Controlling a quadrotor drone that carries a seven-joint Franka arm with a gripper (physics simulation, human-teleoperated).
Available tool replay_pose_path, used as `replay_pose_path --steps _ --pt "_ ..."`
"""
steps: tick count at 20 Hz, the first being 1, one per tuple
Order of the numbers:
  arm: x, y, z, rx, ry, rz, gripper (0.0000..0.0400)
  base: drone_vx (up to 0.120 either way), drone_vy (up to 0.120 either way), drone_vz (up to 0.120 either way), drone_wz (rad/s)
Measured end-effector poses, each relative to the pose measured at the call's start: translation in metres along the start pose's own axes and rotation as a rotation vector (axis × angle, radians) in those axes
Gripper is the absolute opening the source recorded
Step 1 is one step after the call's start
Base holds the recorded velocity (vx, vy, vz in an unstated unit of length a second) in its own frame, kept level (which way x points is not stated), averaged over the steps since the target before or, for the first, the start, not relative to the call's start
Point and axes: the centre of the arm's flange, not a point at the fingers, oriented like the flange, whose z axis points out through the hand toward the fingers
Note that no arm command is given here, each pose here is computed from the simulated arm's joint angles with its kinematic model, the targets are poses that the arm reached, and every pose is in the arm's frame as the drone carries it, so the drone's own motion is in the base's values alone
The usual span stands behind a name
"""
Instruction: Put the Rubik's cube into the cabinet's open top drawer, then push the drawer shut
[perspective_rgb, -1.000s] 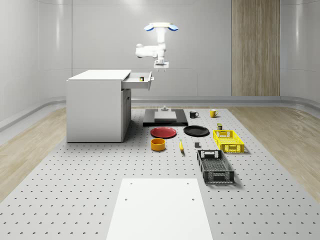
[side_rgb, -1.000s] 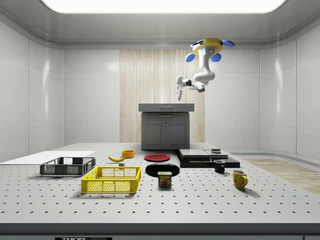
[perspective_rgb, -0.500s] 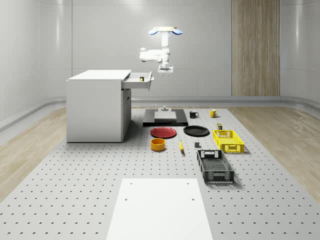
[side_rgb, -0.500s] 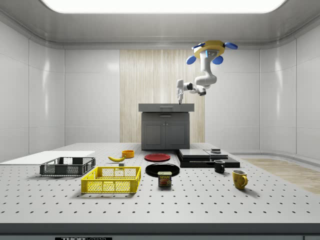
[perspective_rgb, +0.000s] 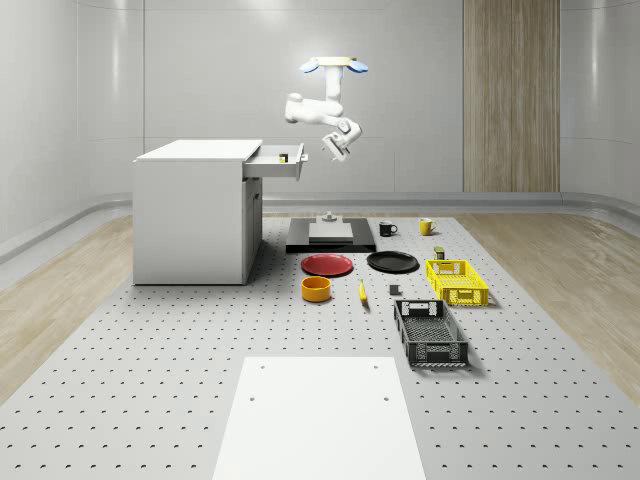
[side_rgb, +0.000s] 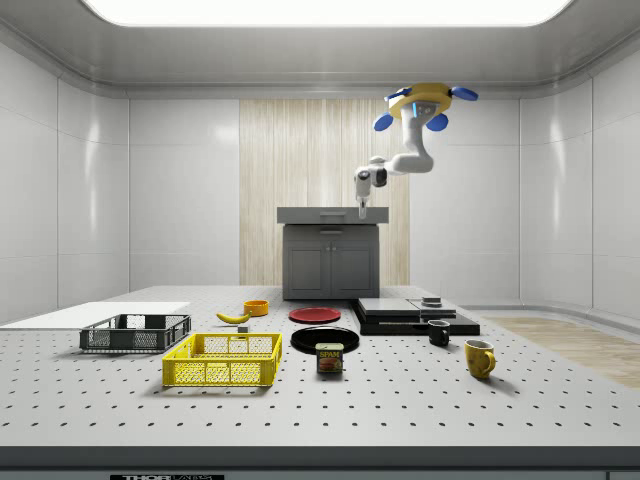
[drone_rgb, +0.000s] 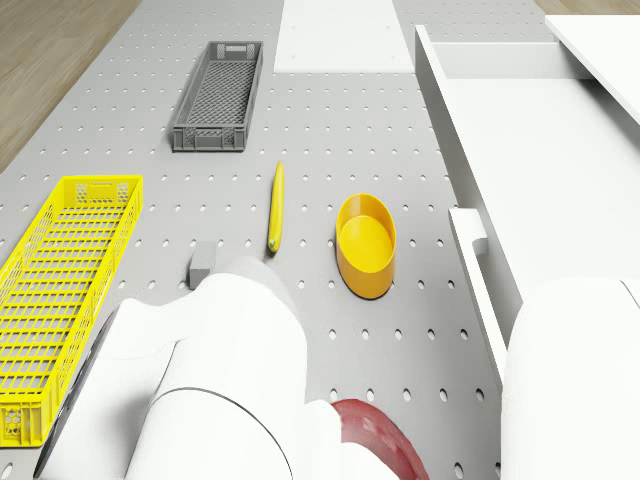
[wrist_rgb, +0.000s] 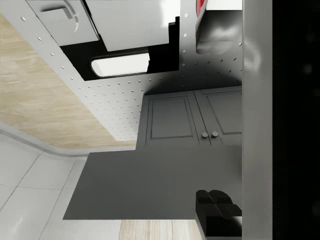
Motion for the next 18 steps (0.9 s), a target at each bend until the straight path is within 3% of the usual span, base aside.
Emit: replay_pose_path --steps 5,7,10,13,18 --pt "-0.031 -0.029 -0.016 -0.187 0.258 -0.025 0.0400 0.000 0.000 0.000 0.000" --pt "-0.038 -0.035 -0.019 -0.226 0.314 -0.030 0.0284 0.000 0.000 0.000 0.000" --pt "-0.045 -0.041 -0.022 -0.265 0.368 -0.034 0.0190 0.000 0.000 0.000 0.000" --pt "-0.048 -0.044 -0.024 -0.287 0.400 -0.037 0.0145 0.000 0.000 0.000 0.000" --pt "-0.051 -0.047 -0.024 -0.305 0.426 -0.039 0.0116 0.000 -0.112 0.000 0.000"
